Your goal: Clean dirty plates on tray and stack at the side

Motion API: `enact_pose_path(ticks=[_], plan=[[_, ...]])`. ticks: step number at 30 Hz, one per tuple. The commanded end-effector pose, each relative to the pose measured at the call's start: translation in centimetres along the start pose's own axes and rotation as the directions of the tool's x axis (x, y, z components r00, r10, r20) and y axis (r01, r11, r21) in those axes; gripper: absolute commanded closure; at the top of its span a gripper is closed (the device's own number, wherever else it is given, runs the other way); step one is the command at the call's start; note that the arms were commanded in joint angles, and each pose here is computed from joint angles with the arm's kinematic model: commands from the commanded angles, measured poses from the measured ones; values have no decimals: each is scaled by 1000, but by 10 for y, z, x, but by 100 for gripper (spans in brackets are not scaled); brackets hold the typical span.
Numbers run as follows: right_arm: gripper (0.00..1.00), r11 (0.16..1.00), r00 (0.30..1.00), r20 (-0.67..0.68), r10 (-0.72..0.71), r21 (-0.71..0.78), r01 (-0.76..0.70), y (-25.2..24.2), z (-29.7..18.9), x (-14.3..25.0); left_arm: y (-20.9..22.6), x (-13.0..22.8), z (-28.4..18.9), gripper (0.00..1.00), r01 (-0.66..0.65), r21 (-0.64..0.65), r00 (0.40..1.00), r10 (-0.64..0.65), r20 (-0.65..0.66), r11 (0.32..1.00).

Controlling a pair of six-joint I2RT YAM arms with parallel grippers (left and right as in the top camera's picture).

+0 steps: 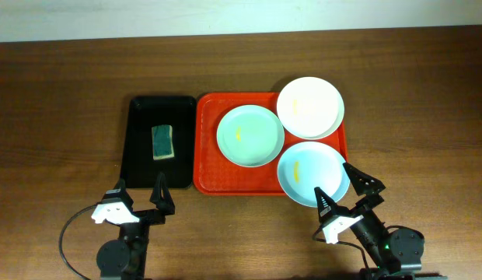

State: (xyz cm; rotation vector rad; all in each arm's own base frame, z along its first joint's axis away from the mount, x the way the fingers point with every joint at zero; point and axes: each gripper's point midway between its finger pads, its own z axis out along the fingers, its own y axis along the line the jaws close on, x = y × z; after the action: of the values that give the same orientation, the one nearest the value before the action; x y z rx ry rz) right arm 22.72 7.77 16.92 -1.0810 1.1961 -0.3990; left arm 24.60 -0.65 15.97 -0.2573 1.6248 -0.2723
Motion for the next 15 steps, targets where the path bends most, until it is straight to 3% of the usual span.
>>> enact_pose_path(ticks=[1,15], plan=[[1,684,691,-95,717,287,-670,-22,-9,50,-13,8,0,1,-131,64,991,133,-25,989],[2,684,691,-95,717,287,-670,-22,-9,50,-13,8,0,1,-131,64,991,133,-26,989]])
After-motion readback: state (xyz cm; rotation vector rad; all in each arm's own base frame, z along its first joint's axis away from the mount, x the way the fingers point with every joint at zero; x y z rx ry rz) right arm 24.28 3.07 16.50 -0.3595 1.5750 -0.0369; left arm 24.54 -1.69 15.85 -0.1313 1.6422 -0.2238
